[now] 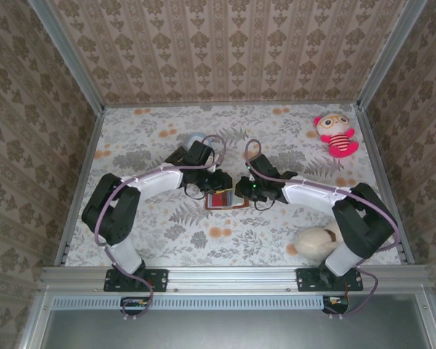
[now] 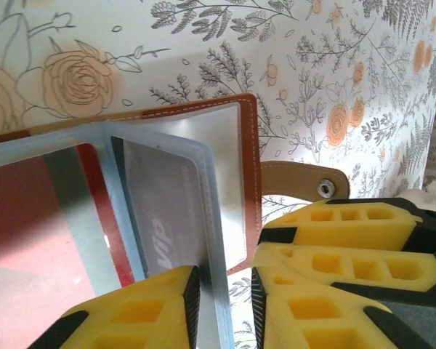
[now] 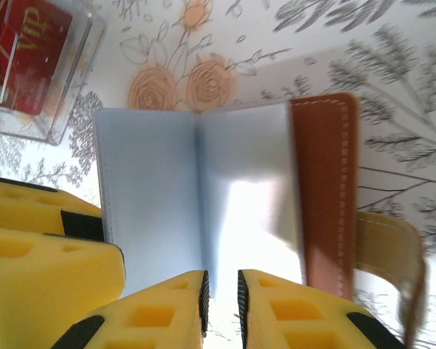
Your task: Take the credit cards out of the card holder
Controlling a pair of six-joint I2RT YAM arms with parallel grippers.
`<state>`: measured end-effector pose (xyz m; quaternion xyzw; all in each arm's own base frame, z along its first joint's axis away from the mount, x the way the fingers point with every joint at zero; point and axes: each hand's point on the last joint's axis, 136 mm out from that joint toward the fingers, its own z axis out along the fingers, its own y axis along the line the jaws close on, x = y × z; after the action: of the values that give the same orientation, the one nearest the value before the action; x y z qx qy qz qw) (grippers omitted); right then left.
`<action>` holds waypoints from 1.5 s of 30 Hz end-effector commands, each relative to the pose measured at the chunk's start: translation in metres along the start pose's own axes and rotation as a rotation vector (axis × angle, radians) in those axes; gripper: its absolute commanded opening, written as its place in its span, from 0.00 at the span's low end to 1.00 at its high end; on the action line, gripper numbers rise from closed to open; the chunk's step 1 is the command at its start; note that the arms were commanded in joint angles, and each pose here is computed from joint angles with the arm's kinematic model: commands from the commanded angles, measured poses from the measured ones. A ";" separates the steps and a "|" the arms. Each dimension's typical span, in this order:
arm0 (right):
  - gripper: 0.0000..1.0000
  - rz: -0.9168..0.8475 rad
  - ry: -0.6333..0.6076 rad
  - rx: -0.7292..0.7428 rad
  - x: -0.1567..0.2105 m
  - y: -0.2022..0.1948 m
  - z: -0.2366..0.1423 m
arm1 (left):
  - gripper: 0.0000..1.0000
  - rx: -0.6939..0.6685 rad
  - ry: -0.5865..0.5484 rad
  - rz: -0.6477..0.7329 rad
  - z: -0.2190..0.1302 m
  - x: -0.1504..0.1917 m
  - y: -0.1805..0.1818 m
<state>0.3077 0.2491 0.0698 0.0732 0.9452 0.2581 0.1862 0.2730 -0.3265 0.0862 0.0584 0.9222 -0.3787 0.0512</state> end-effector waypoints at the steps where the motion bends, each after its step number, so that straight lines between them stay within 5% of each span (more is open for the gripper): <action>1: 0.22 0.035 -0.075 0.066 -0.009 -0.018 -0.015 | 0.30 0.004 0.024 0.018 0.007 0.001 -0.003; 13: 0.22 0.045 -0.179 0.028 -0.020 -0.020 -0.039 | 0.42 0.021 0.059 0.059 0.016 0.008 -0.018; 22: 0.22 0.003 -0.227 -0.012 -0.026 -0.011 -0.058 | 0.46 0.001 -0.041 0.012 -0.007 -0.008 -0.010; 33: 0.15 -0.062 -0.063 0.032 -0.009 0.010 -0.015 | 0.34 -0.018 -0.045 -0.113 0.003 -0.006 0.024; 45: 0.13 -0.015 0.011 0.238 0.003 -0.032 0.015 | 0.26 -0.022 0.007 -0.106 0.019 -0.004 0.020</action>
<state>0.3090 0.2389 0.0453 0.0742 0.9654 0.1747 0.1791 0.2789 -0.3174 0.0523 0.0053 0.9322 -0.3605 0.0321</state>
